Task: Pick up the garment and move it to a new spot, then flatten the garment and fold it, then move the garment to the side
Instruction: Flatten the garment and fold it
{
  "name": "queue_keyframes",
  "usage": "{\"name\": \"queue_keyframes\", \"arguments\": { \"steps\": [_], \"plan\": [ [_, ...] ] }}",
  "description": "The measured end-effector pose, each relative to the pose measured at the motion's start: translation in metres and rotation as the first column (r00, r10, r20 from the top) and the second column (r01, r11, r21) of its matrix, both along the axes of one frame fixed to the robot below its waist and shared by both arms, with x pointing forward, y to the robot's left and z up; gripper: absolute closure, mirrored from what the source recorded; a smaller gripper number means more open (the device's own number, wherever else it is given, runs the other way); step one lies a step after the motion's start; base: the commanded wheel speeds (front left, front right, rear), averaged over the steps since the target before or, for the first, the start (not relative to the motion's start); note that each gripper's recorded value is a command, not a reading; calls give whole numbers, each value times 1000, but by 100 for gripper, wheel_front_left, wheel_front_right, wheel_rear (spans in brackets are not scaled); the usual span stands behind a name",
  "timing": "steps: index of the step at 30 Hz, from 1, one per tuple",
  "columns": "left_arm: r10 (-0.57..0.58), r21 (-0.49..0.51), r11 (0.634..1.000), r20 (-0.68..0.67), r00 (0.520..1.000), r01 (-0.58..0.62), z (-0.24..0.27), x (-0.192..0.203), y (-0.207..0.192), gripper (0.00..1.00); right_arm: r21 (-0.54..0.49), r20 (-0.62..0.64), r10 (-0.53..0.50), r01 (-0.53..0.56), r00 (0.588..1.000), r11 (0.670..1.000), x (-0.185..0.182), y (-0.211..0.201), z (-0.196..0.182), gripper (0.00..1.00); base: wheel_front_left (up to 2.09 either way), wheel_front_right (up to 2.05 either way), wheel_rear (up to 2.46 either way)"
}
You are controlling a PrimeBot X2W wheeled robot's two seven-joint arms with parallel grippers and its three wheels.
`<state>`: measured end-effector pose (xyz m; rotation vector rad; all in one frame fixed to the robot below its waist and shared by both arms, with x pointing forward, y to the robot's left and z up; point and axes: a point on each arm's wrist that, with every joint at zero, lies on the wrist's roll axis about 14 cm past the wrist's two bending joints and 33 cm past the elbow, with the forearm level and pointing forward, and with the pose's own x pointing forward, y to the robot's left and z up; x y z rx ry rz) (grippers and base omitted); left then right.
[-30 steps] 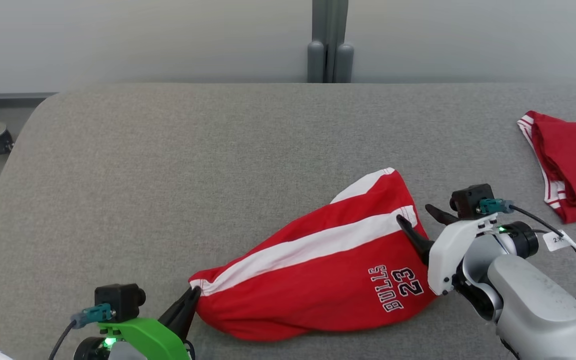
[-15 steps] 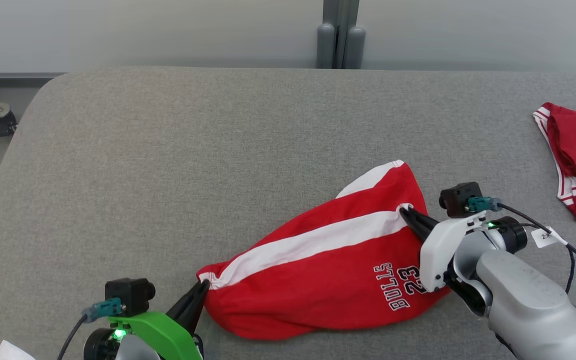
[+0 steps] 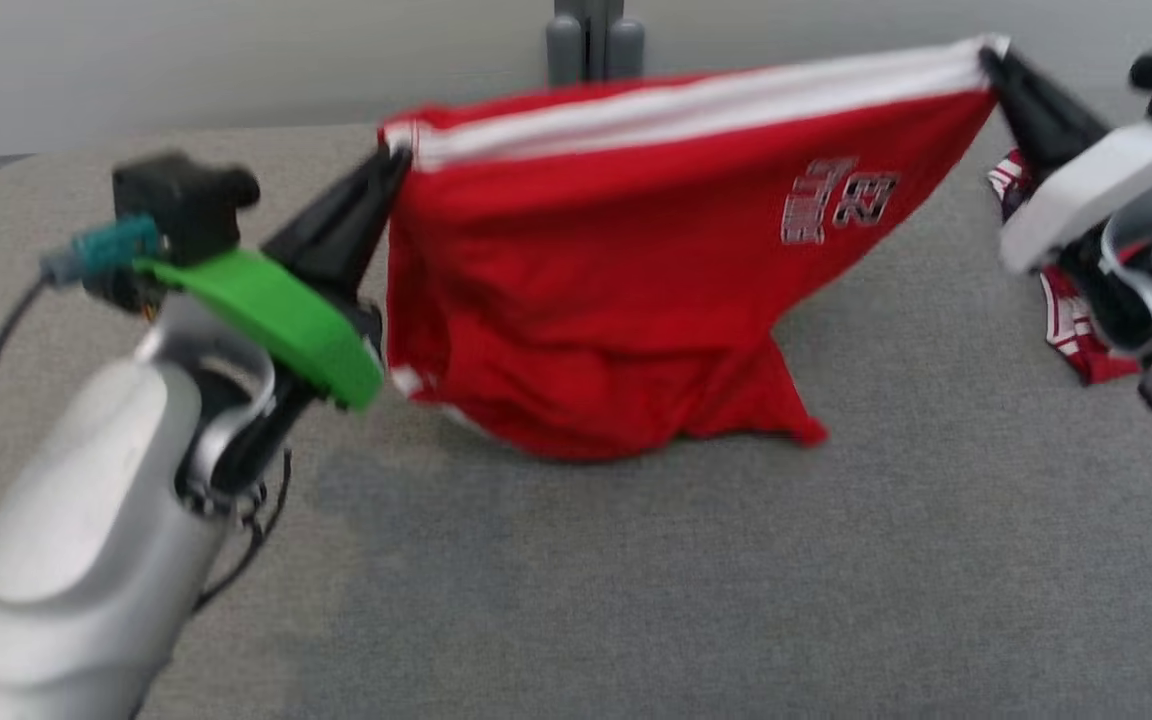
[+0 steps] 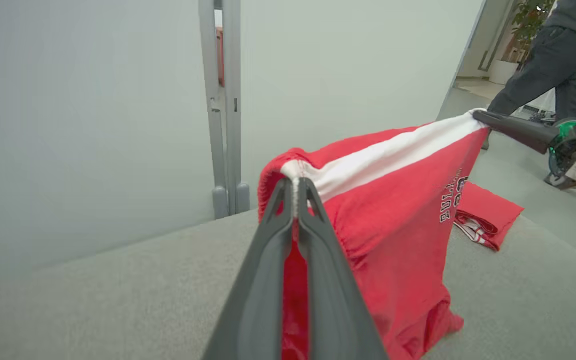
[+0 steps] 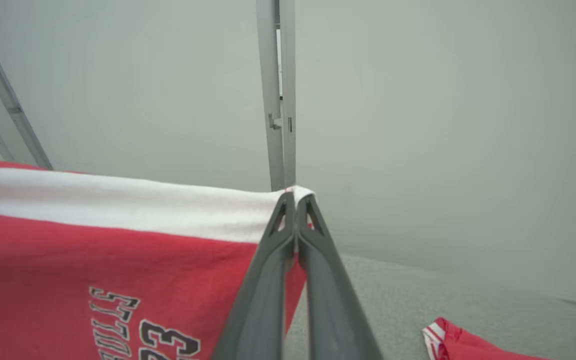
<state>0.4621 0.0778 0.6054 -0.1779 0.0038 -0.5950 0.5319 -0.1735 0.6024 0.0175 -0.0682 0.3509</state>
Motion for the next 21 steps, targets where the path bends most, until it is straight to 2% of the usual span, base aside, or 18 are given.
{"name": "queue_keyframes", "arguments": {
  "steps": [3, 6, 8, 12, 15, 18, 21],
  "plan": [
    [-44, 31, 999, 165, 985, 40, 61, 42, -23, 100, 6, 154, -33, 33, 988, 999, 27, -14, 63, 100, 0, 0, 0],
    [-72, 47, 997, 298, 952, 61, 106, 74, -49, 100, 25, 284, -84, 80, 955, 996, 50, -33, 113, 100, 0, 0, 0],
    [-84, 35, 996, 381, 921, 77, 132, 90, -65, 100, 50, 337, -119, 108, 934, 993, 61, -44, 134, 100, 0, 0, 0],
    [-114, -27, 989, 506, 855, 148, 158, 110, -100, 100, 14, 423, -173, 185, 889, 983, 79, -69, 159, 100, 0, 0, 0],
    [-136, -48, 981, 509, 850, 186, 135, 122, -116, 100, 27, 437, -193, 201, 879, 979, 85, -78, 155, 100, 0, 0, 0],
    [-149, -86, 975, 436, 887, 206, 95, 132, -121, 100, 16, 431, -185, 197, 883, 980, 81, -79, 137, 100, 0, 0, 0],
    [-166, -132, 969, 284, 944, 210, 28, 128, -120, 100, 7, 352, -195, 206, 915, 979, 68, -87, 88, 100, 0, 0, 0]
  ]
}}
